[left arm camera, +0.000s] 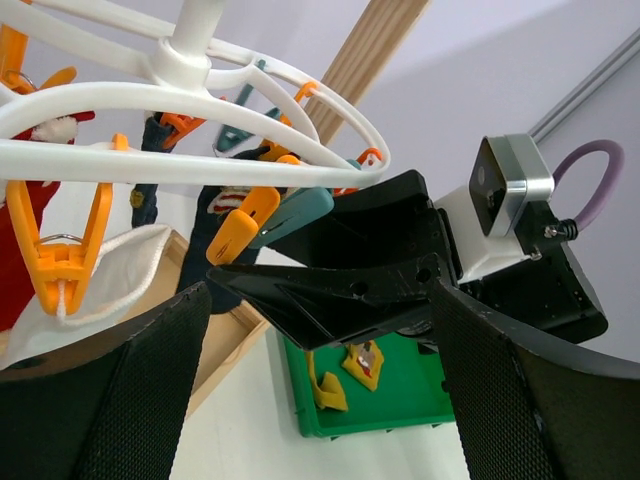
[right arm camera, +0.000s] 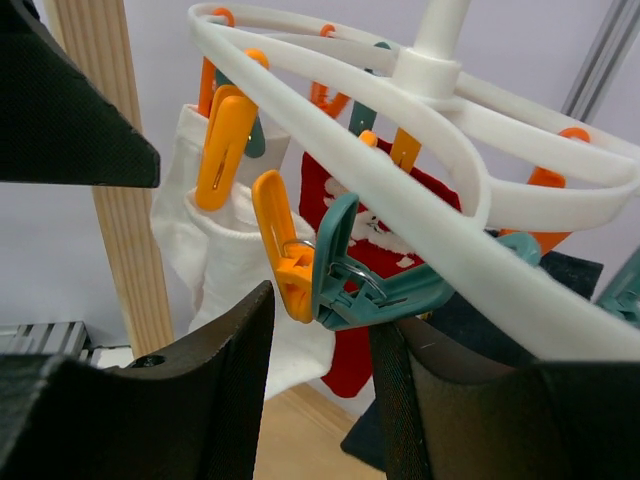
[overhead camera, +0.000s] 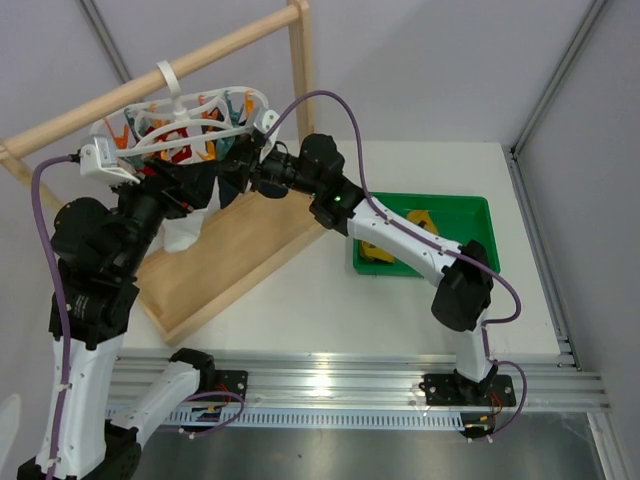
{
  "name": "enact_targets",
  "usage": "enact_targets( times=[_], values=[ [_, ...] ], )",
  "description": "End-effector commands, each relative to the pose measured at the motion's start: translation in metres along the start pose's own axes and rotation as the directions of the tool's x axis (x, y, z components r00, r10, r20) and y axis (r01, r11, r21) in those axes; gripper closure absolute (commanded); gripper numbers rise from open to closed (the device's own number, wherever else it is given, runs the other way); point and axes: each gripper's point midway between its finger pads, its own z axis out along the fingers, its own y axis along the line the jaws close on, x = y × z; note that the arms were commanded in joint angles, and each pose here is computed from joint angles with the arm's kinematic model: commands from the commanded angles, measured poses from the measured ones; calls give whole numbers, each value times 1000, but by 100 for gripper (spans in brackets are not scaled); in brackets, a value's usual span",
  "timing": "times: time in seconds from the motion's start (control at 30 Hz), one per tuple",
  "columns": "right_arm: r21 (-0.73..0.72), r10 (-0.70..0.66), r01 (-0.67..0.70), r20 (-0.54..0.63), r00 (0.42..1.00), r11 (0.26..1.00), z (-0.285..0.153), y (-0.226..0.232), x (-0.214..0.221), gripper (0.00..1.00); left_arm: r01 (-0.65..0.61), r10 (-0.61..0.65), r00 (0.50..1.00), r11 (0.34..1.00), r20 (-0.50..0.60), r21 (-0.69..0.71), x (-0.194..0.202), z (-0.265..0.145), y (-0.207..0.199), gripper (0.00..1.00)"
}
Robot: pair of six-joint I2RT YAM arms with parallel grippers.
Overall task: Clip the socks to the hanger
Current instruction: Open the clamp at the hanger.
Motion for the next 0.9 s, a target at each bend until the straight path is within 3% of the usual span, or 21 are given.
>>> enact_targets(
  times=[0.0, 0.2, 0.87],
  values=[
    [-6, -59, 59, 98, 993, 998, -5, 12, -53, 55, -20, 21, 1000, 1000, 17, -6, -1, 10, 3, 9],
    [-18, -64, 66, 101, 993, 998, 0, 20, -53, 55, -32, 34, 999, 998, 29, -63, -3, 23, 14, 18],
    [-15, -64, 65, 95, 993, 998, -5, 24, -52, 55, -50, 64, 997, 970, 50, -237, 2, 40, 48, 65]
  ],
)
